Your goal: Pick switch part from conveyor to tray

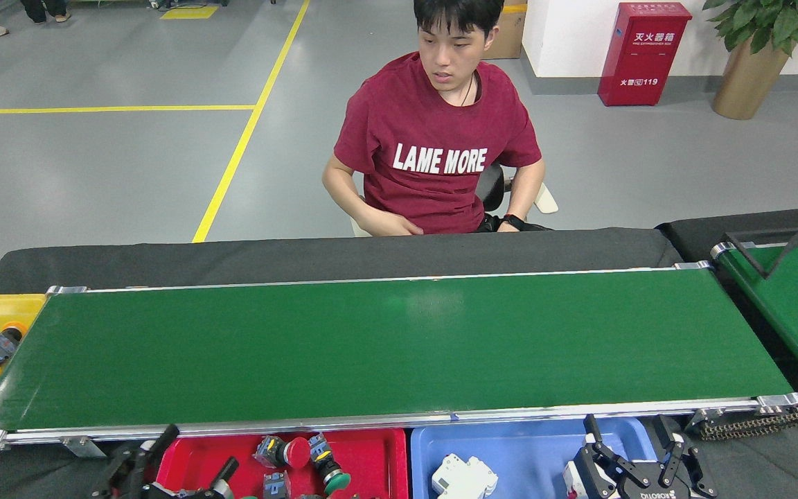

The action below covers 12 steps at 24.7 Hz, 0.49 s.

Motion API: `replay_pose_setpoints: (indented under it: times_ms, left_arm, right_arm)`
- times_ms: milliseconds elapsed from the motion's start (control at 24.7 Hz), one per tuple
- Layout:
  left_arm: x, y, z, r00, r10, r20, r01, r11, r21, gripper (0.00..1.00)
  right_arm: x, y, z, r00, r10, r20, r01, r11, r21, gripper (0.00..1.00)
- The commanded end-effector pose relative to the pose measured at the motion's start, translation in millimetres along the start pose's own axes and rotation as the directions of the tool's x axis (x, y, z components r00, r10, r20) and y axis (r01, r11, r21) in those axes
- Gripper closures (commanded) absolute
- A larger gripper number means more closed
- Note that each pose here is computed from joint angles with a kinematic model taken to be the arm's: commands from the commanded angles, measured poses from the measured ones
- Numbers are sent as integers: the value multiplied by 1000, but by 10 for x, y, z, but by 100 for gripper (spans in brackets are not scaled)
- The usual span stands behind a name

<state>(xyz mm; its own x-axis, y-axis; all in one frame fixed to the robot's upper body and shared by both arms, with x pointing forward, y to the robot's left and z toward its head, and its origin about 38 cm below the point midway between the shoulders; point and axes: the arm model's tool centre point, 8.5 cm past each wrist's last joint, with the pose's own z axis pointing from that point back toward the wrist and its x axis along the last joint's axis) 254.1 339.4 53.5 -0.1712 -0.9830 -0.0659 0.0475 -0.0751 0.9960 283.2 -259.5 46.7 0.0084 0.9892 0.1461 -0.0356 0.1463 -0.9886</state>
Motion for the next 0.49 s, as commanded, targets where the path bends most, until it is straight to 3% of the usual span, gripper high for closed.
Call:
replay_pose_setpoints:
  times_ms: [0,121,445]
  left_arm:
    - [-287,-45,63,983,-8,-181,7,1000,-10,0]
    - [-517,-97,146,976,-36,-217,27,999,-43,0]
    - [-530,-88,147,976,-38,-216,29,999,-42,0]
  right_arm:
    - [-23,-69,-10,1000,11,1,-11,1000,-17,2]
    - [-80,-86,-12,999,35,7,-35,999,-13,2]
    - [-142,-116,-20,999,45,-2,-45,999,-20,1]
